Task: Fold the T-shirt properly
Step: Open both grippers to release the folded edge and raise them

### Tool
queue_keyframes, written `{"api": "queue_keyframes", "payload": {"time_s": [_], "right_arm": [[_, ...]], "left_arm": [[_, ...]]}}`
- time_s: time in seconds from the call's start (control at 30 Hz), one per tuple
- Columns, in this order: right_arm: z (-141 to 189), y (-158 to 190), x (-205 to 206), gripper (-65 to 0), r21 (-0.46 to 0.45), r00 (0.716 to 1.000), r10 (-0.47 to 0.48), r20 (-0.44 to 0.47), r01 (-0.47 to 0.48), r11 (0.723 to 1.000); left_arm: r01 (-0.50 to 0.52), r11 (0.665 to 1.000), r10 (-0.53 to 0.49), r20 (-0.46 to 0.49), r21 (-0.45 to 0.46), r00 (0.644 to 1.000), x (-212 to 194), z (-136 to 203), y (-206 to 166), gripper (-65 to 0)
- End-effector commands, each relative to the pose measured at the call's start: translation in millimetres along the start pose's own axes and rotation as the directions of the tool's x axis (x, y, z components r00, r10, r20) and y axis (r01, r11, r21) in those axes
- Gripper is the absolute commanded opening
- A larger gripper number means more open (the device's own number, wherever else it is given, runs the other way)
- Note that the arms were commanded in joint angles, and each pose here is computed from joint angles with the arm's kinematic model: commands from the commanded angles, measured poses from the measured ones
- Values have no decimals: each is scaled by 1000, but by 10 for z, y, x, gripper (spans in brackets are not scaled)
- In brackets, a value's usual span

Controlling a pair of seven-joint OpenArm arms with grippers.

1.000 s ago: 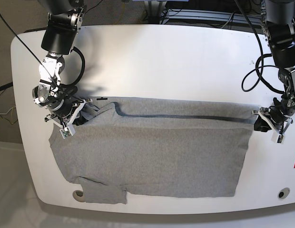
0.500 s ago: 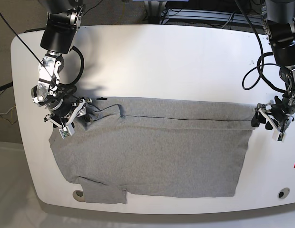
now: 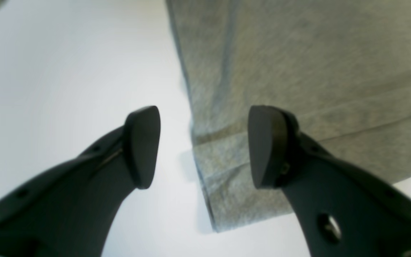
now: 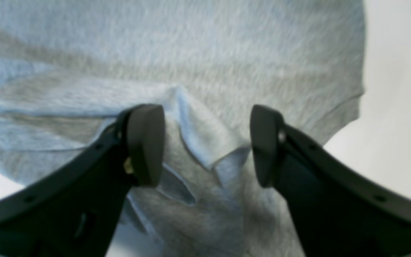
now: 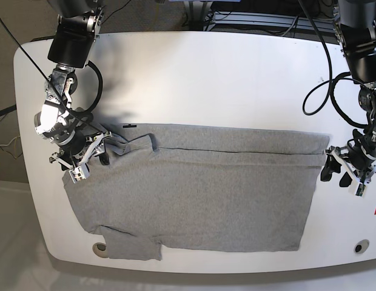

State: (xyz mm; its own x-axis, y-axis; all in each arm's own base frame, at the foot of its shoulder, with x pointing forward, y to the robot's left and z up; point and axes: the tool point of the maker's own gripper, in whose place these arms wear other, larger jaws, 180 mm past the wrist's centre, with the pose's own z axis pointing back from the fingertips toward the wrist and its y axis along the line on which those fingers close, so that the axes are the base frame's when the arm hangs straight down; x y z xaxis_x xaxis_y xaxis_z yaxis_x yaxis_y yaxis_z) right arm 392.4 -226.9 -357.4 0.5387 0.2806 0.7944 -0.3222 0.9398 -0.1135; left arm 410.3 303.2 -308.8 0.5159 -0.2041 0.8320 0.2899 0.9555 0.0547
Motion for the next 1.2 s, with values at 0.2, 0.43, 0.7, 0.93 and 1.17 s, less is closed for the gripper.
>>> {"api": "queue_keyframes", "payload": {"time_s": [0.2,0.43,0.7,0.93,1.17], "right_arm": [[519,-523,103,-306,-164,995,-11,103,28,986],[879,-818,-315,-303,-258,992,-107,65,120,959],[1022,-999,-813,-299,-305,965,-263,19,256,917],[848,-976,-1098,-295,-280,920,-389,48,386,879],[718,-864,-1099,-294,-233,908,-417,43,415,879]], "left_arm": [[12,1000,-13,87,12,996,211,221,117,-292],[44,999,-44,35,-4,998,-188,405,-70,-299],[28,1000,-28,-2,3,1000,-506,550,-143,-304],[-64,997,64,-15,35,998,-667,517,24,-294],[-74,997,75,-43,26,996,-771,478,-6,-293]]}}
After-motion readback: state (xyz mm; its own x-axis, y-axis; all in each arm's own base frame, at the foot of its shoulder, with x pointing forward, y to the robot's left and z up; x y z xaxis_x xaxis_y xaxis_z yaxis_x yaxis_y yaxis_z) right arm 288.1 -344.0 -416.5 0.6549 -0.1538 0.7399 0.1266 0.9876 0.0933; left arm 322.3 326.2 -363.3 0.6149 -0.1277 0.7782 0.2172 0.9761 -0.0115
